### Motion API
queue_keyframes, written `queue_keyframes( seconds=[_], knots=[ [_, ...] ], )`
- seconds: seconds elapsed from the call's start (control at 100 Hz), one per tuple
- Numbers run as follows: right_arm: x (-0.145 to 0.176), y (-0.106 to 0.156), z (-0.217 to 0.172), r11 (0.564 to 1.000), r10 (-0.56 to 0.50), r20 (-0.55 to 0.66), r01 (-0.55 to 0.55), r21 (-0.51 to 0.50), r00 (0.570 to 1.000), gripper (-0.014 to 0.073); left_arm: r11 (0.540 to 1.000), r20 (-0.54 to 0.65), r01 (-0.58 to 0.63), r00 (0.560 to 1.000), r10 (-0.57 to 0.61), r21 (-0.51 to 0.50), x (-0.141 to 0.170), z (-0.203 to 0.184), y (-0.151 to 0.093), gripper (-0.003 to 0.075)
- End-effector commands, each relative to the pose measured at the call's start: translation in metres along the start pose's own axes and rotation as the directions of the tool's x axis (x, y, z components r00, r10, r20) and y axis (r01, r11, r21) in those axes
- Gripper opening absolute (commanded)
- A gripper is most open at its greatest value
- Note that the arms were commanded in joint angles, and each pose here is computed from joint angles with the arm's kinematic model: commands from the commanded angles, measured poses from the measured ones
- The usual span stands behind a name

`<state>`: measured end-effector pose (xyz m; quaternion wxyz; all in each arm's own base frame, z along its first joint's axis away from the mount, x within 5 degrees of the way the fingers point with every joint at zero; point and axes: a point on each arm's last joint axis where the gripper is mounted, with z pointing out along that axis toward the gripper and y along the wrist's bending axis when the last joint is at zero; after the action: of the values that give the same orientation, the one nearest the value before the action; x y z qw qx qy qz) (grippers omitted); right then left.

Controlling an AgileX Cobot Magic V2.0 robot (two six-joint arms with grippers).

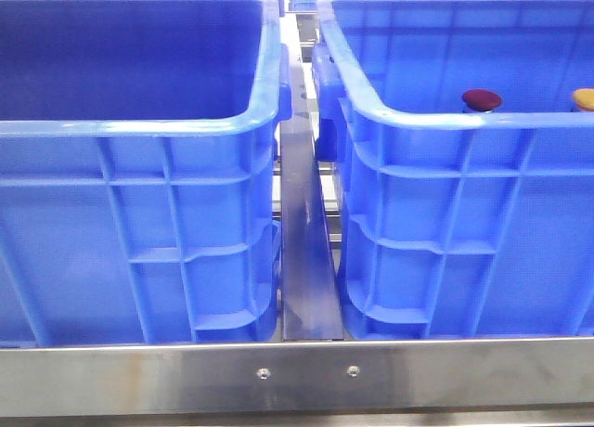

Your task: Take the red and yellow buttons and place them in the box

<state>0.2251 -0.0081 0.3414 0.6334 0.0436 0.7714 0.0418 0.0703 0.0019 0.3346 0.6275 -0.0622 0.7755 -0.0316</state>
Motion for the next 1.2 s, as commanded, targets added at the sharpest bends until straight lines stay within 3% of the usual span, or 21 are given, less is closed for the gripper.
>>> queue_keyframes(
  seconds=[0.0, 0.18, 0.27, 0.58, 1.19],
  knots=[
    [-0.012, 0.007, -0.025, 0.999, -0.010, 0.078, 0.014, -0.052, 0.997, 0.0519, 1.000, 0.099, -0.001, 0.995, 0.000, 0.012, -0.015, -0.003, -0.002, -0.0019],
    [-0.005, 0.017, -0.060, 0.989, -0.017, 0.131, 0.036, -0.147, 0.991, 0.0512, 1.000, 0.099, -0.001, 0.995, 0.000, 0.012, -0.015, -0.003, -0.002, -0.0019],
    [-0.004, 0.020, -0.071, 0.985, -0.019, 0.153, 0.045, -0.167, 0.988, 0.0443, 1.000, 0.099, -0.001, 0.995, 0.000, 0.012, -0.015, -0.003, -0.002, -0.0019],
    [-0.004, 0.021, -0.080, 0.983, -0.021, 0.179, 0.053, -0.178, 0.984, -0.0069, 1.000, 0.099, -0.001, 0.995, 0.000, 0.012, -0.015, -0.003, -0.002, -0.0019],
    [-0.004, 0.022, -0.080, 0.981, -0.021, 0.178, 0.055, -0.185, 0.984, -0.0069, 1.000, 0.099, -0.001, 0.995, 0.000, 0.012, -0.015, -0.003, -0.002, -0.0019]
  ],
)
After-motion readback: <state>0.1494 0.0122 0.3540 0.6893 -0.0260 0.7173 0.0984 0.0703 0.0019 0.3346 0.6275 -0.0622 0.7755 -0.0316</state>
